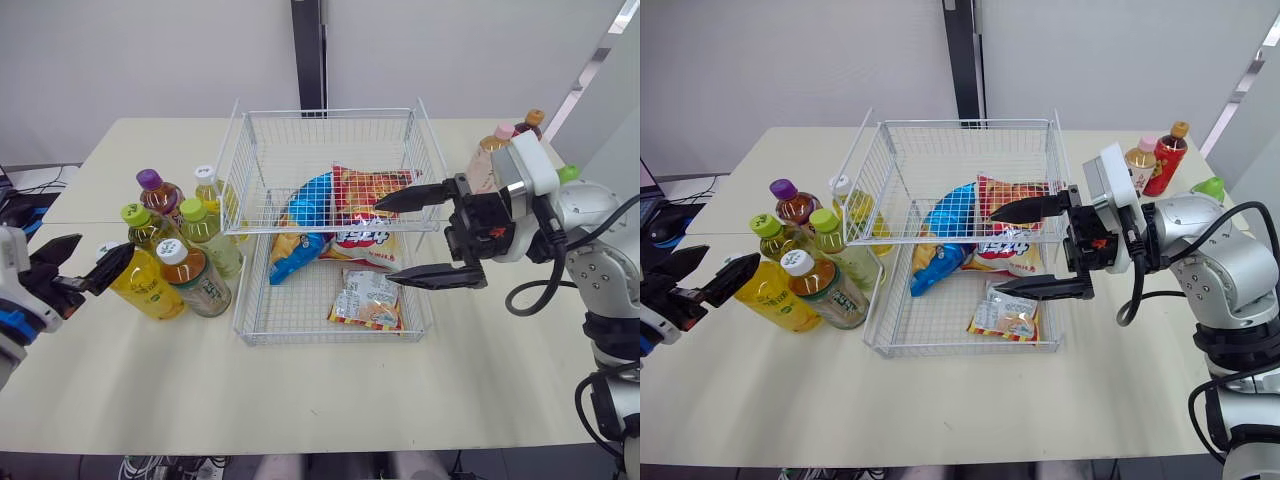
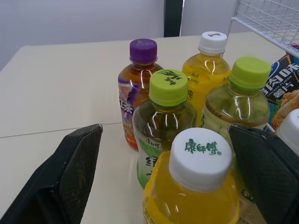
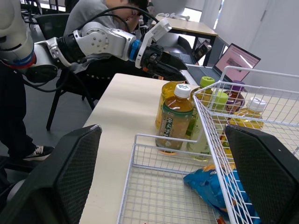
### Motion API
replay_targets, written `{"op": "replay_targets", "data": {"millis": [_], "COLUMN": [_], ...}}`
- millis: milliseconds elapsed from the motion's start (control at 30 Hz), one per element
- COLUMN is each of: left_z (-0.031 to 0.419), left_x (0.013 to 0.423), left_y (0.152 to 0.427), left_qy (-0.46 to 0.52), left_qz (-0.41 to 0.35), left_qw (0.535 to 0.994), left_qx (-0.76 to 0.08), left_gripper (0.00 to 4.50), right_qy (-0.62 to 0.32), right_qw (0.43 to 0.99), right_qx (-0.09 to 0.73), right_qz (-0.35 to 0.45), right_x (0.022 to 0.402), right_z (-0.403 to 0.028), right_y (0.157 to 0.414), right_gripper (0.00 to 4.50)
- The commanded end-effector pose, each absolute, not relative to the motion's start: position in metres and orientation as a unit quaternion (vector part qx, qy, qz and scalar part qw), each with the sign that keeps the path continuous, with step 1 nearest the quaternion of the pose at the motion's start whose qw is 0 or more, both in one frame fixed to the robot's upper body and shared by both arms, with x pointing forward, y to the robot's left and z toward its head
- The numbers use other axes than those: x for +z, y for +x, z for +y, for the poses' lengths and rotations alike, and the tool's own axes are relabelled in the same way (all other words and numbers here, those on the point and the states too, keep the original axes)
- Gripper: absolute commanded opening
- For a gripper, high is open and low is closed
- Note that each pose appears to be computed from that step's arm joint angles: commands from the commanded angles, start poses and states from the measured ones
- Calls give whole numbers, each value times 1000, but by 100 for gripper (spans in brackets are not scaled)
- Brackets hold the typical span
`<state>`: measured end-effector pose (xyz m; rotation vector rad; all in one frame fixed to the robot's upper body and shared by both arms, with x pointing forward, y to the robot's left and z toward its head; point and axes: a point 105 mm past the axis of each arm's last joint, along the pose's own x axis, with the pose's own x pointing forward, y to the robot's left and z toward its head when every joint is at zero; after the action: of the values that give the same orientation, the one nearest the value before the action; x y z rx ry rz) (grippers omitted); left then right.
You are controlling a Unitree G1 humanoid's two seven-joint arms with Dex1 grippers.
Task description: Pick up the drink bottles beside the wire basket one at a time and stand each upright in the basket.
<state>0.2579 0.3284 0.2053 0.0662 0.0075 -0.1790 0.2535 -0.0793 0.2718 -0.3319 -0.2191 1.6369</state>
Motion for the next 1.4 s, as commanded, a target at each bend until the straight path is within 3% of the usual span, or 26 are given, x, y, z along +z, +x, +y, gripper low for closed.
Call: {"op": "replay_targets", "data": {"millis": [33, 200, 233, 333, 567, 800, 1000, 1167, 1400], "left_z": [327, 327, 327, 326, 322, 326, 330, 337, 329], "left_x": [213, 211, 211, 208, 202, 214, 245, 300, 382], "left_y": [261, 264, 265, 266, 268, 258, 231, 220, 238], "left_qy": [56, 61, 62, 64, 60, 63, 65, 68, 120], "left_qz": [-8, -2, -2, 2, 11, -5, -1, 1, -16], "left_qw": [994, 994, 994, 993, 992, 992, 988, 982, 969], "left_qx": [-90, -92, -91, -95, -106, -111, -141, -178, -216], "left_gripper": [448, 448, 430, 359, 137, 137, 137, 137, 137], "right_qy": [-165, -165, -165, -165, -166, -169, -173, -181, -181], "right_qw": [659, 660, 660, 660, 662, 666, 678, 708, 765], "right_qx": [724, 723, 723, 723, 721, 715, 702, 670, 608], "right_qz": [-120, -121, -121, -121, -124, -127, -133, -128, -114], "right_x": [281, 281, 281, 281, 281, 281, 286, 312, 323], "right_z": [-78, -78, -78, -78, -79, -80, -84, -105, -123], "right_y": [250, 248, 248, 246, 244, 242, 239, 248, 255], "right_gripper": [450, 450, 450, 450, 450, 450, 450, 450, 450]}}
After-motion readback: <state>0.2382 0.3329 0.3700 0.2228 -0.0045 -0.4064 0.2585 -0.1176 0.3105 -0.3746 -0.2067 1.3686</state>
